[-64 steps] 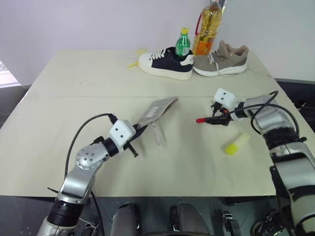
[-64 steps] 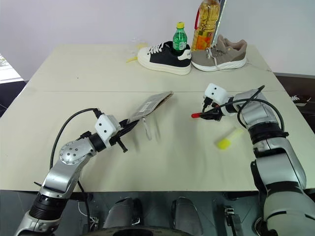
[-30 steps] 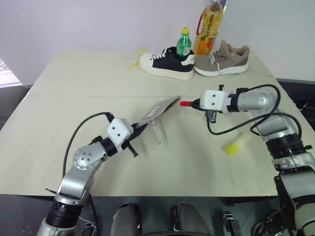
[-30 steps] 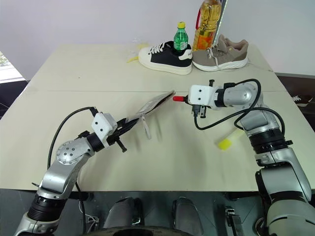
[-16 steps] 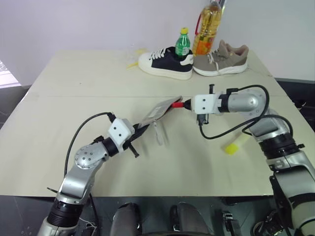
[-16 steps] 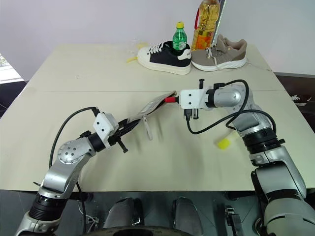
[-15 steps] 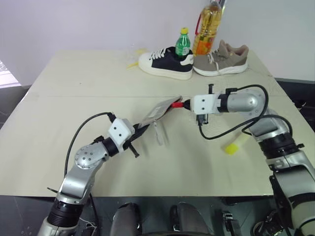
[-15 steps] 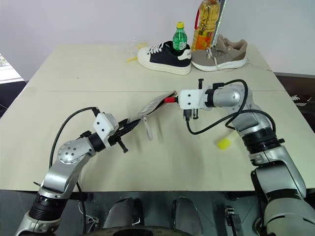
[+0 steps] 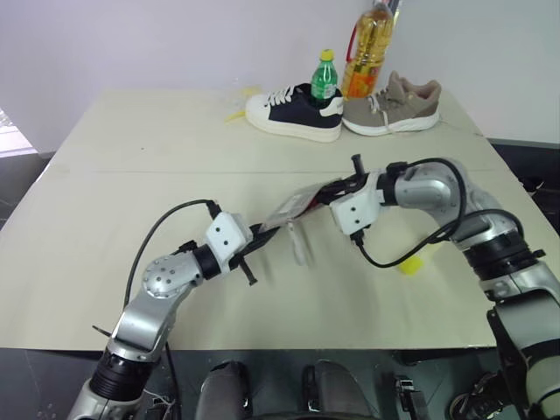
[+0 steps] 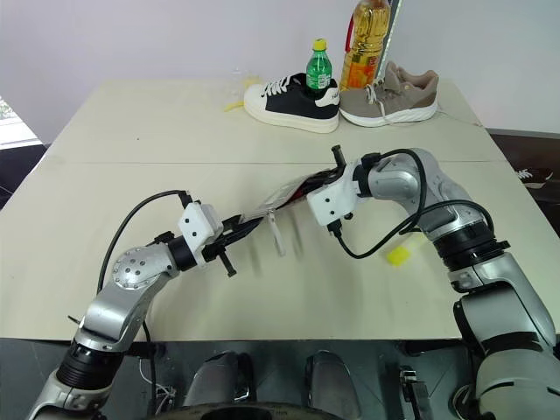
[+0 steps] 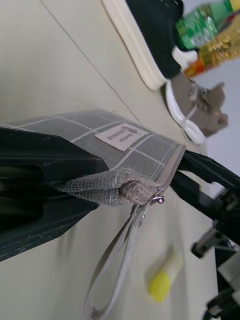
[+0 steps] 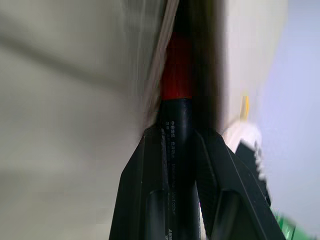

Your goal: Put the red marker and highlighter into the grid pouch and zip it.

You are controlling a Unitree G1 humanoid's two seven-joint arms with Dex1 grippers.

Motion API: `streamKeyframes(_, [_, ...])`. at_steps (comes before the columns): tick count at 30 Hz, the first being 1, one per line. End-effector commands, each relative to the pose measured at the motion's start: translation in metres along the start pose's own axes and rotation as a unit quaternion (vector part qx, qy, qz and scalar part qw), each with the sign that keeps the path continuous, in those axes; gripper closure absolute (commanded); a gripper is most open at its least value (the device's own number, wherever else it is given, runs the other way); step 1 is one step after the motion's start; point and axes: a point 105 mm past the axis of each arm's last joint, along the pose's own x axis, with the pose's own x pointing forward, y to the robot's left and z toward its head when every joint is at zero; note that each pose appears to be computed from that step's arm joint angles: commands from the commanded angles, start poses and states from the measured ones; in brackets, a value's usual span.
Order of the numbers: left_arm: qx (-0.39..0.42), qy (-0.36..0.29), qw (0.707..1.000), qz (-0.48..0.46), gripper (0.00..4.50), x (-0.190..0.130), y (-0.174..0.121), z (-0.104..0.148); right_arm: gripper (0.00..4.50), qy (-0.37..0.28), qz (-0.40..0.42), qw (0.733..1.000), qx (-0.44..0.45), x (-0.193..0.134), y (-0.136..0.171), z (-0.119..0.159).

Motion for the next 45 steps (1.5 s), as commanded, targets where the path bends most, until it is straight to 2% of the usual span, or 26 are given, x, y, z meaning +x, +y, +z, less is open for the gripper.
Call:
streamKeyframes(1, [0.018,-0.031,0.999,-0.014,4.5,0.004,-0.002,0.019,4.26,-0.059,-0.029,0.998,-0.012,-0.002,-0.013,0.027])
streamKeyframes(4, [0.018,-0.034,0.999,-0.018,4.5,0.006,-0.004,0.02,4.26,-0.094,-0.03,0.995,0.003,-0.002,-0.014,0.042])
streamKeyframes(8, [0.017,-0.035,0.999,-0.018,4.5,0.007,-0.005,0.02,4.26,-0.103,-0.028,0.994,0.025,-0.003,-0.013,0.045])
streamKeyframes(10, [0.016,-0.034,0.999,-0.017,4.5,0.007,-0.006,0.018,3.24,-0.101,-0.03,0.994,0.037,-0.005,-0.014,0.043])
streamKeyframes(12, [0.015,-0.032,0.999,-0.016,4.5,0.007,-0.006,0.017,2.4,-0.095,-0.043,0.993,0.052,-0.009,-0.017,0.04])
streamKeyframes(14, [0.018,-0.027,0.999,-0.011,4.5,0.006,-0.004,0.013,1.32,-0.088,-0.052,0.991,0.09,-0.02,-0.023,0.032])
streamKeyframes(21, [0.039,-0.009,0.999,-0.005,4.5,0.006,0.001,-0.002,1.32,-0.056,-0.074,0.973,0.213,-0.061,-0.034,0.001])
streamKeyframes(24, [0.048,-0.006,0.999,-0.008,4.5,0.008,0.001,-0.006,1.32,-0.036,-0.063,0.966,0.248,-0.075,-0.03,-0.01])
streamKeyframes(27, [0.054,-0.003,0.998,-0.009,4.5,0.009,0.002,-0.009,1.32,0.03,0.007,0.95,0.311,-0.094,0.002,-0.035])
streamKeyframes(30, [0.052,-0.005,0.999,-0.016,4.5,0.01,-0.001,-0.01,0.49,0.092,0.084,0.927,0.355,-0.11,0.041,-0.055])
streamKeyframes(31, [0.05,-0.005,0.999,-0.019,4.5,0.01,-0.002,-0.01,0.04,0.113,0.107,0.928,0.339,-0.113,0.052,-0.059])
streamKeyframes(32, [0.049,-0.005,0.999,-0.023,4.5,0.011,-0.003,-0.01,0.01,0.129,0.126,0.929,0.322,-0.114,0.061,-0.064])
streamKeyframes(40, [0.045,-0.006,0.999,-0.029,4.5,0.012,-0.007,-0.01,0.01,0.152,0.244,0.917,0.277,-0.111,0.112,-0.082])
streamKeyframes(45, [0.042,-0.004,0.999,-0.026,4.5,0.009,-0.009,-0.011,0.01,0.145,0.281,0.909,0.271,-0.11,0.123,-0.086])
